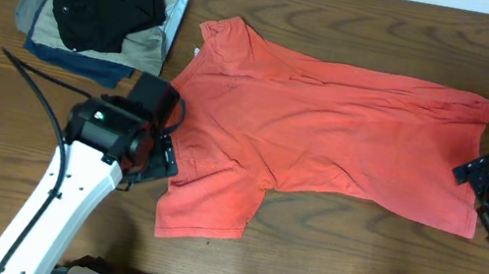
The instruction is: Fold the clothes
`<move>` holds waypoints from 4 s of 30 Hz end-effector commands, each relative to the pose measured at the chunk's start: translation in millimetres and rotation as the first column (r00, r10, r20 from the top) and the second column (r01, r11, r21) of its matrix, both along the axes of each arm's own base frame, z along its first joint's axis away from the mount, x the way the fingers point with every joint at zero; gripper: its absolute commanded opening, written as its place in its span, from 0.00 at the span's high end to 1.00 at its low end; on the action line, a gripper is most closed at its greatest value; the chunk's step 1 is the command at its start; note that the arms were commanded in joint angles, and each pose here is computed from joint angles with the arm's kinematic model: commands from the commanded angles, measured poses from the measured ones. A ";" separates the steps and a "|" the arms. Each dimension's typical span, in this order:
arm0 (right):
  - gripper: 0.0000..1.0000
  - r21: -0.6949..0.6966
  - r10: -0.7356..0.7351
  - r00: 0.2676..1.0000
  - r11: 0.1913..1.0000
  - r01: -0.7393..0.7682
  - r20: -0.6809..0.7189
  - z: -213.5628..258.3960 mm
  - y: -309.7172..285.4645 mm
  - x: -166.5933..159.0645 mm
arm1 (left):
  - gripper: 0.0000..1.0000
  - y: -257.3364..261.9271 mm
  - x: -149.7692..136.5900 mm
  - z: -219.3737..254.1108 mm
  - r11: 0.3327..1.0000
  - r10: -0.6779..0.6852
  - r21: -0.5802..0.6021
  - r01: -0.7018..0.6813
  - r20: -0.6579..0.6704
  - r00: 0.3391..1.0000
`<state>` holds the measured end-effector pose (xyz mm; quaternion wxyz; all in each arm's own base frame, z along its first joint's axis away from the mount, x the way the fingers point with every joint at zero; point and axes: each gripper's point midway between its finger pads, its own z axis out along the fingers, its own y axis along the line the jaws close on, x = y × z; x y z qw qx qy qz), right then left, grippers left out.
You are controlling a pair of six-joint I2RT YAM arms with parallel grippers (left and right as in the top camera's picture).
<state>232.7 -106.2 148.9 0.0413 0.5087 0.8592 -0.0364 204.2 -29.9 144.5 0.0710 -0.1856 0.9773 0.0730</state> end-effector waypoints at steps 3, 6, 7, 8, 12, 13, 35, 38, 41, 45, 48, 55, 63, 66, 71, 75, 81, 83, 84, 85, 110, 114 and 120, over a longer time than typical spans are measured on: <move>0.01 0.010 -0.014 0.998 1.000 0.015 -0.068 -30.2 4.2 -16.6 | 0.02 -23.3 -25.2 -25.5 0.987 -0.058 -0.157 0.043 -0.091 0.994; 0.01 0.013 -0.014 0.997 1.000 0.015 -0.075 -41.3 5.1 -19.2 | 0.02 -33.8 -34.4 -39.5 0.971 -0.105 -0.226 0.077 -0.115 0.988; 0.01 0.013 -0.014 0.997 1.000 0.015 -0.075 -44.3 5.3 -19.3 | 0.02 -35.2 -37.3 -45.5 0.969 -0.106 -0.236 0.074 -0.125 0.986; 0.01 0.012 -0.014 0.997 1.000 0.015 -0.074 -46.6 5.3 -19.5 | 0.02 -35.2 -40.9 -53.4 0.968 -0.106 -0.240 0.071 -0.138 0.985; 0.01 0.014 -0.013 0.997 1.000 0.014 -0.079 -52.9 5.9 -21.3 | 0.02 -39.4 -51.6 -83.4 0.959 -0.117 -0.276 0.070 -0.161 0.980; 0.01 0.014 -0.013 0.997 1.000 0.014 -0.079 -53.2 6.0 -21.3 | 0.02 -43.3 -52.6 -89.1 0.951 -0.132 -0.300 0.080 -0.157 0.979; 0.01 0.014 -0.012 0.997 1.000 0.013 -0.080 -53.3 6.1 -21.4 | 0.02 -31.0 -63.3 -128.7 0.969 0.033 -0.234 -0.080 -0.198 0.980; 0.01 0.015 -0.012 0.997 1.000 0.014 -0.079 -53.3 6.1 -21.4 | 0.02 -32.0 -60.4 -130.6 0.966 0.064 -0.234 -0.110 -0.195 0.979; 0.01 0.015 -0.012 0.997 1.000 0.013 -0.080 -53.3 6.1 -21.4 | 0.02 -32.5 -58.8 -132.3 0.966 0.070 -0.233 -0.116 -0.195 0.978; 0.01 0.015 -0.011 0.997 1.000 0.012 -0.081 -53.3 6.2 -21.6 | 0.02 -31.4 -62.3 -135.8 0.956 0.149 -0.218 -0.197 -0.216 0.965; 0.01 0.016 -0.010 0.996 1.000 0.012 -0.084 -53.3 6.5 -22.3 | 0.02 -30.5 -64.9 -138.6 0.949 0.188 -0.210 -0.236 -0.224 0.956; 0.01 0.016 0.000 0.996 1.000 0.002 -0.084 -53.3 6.3 -22.2 | 0.02 -29.1 -71.7 -145.7 0.922 0.288 -0.194 -0.336 -0.239 0.927; 0.01 0.017 0.000 0.996 1.000 0.001 -0.084 -53.3 6.4 -22.1 | 0.18 -34.0 -73.3 -154.7 0.911 0.289 -0.229 -0.343 -0.239 0.927; 0.01 0.017 -0.001 0.996 1.000 0.002 -0.085 -53.3 6.5 -22.4 | 0.42 -34.0 -74.0 -156.1 0.911 0.289 -0.231 -0.343 -0.239 0.927; 0.01 0.017 -0.001 0.996 1.000 0.003 -0.085 -53.3 6.5 -22.4 | 0.81 -34.0 -74.7 -158.5 0.910 0.288 -0.234 -0.342 -0.237 0.928; 0.01 0.019 -0.029 0.995 0.999 0.030 -0.094 -53.1 7.4 -25.4 | 0.94 -34.3 -74.8 -158.4 0.910 0.288 -0.235 -0.343 -0.238 0.928; 0.01 -0.008 -0.073 0.993 0.997 0.073 -0.090 -52.8 0.3 -26.0 | 0.94 -34.3 -74.8 -158.4 0.910 0.287 -0.235 -0.342 -0.238 0.928; 0.01 -0.038 -0.123 0.988 0.992 0.120 -0.095 -52.1 -8.4 -30.0 | 0.94 -34.3 -74.8 -158.4 0.910 0.287 -0.235 -0.342 -0.238 0.928; 0.01 -0.048 -0.153 0.984 0.988 0.149 -0.095 -52.1 -13.2 -32.5 | 0.94 -34.3 -74.9 -158.4 0.910 0.287 -0.235 -0.342 -0.238 0.928; 0.01 -0.051 -0.176 0.980 0.984 0.172 -0.090 -52.5 -18.2 -34.1 | 0.94 -34.4 -75.0 -158.4 0.910 0.287 -0.235 -0.342 -0.239 0.928; 0.46 0.004 -0.276 0.958 0.961 0.277 0.080 -103.3 -59.5 -31.0 | 0.94 -35.8 -74.1 -158.4 0.908 0.286 -0.243 -0.342 -0.238 0.928; 0.44 0.010 -0.278 0.958 0.961 0.278 0.066 -111.8 -61.2 -28.7 | 0.94 -36.1 -73.0 -158.4 0.907 0.286 -0.246 -0.341 -0.234 0.929; 0.41 0.029 -0.279 0.960 0.960 0.278 0.016 -129.7 -60.6 -29.5 | 0.94 -36.2 -72.7 -158.4 0.907 0.285 -0.247 -0.341 -0.233 0.930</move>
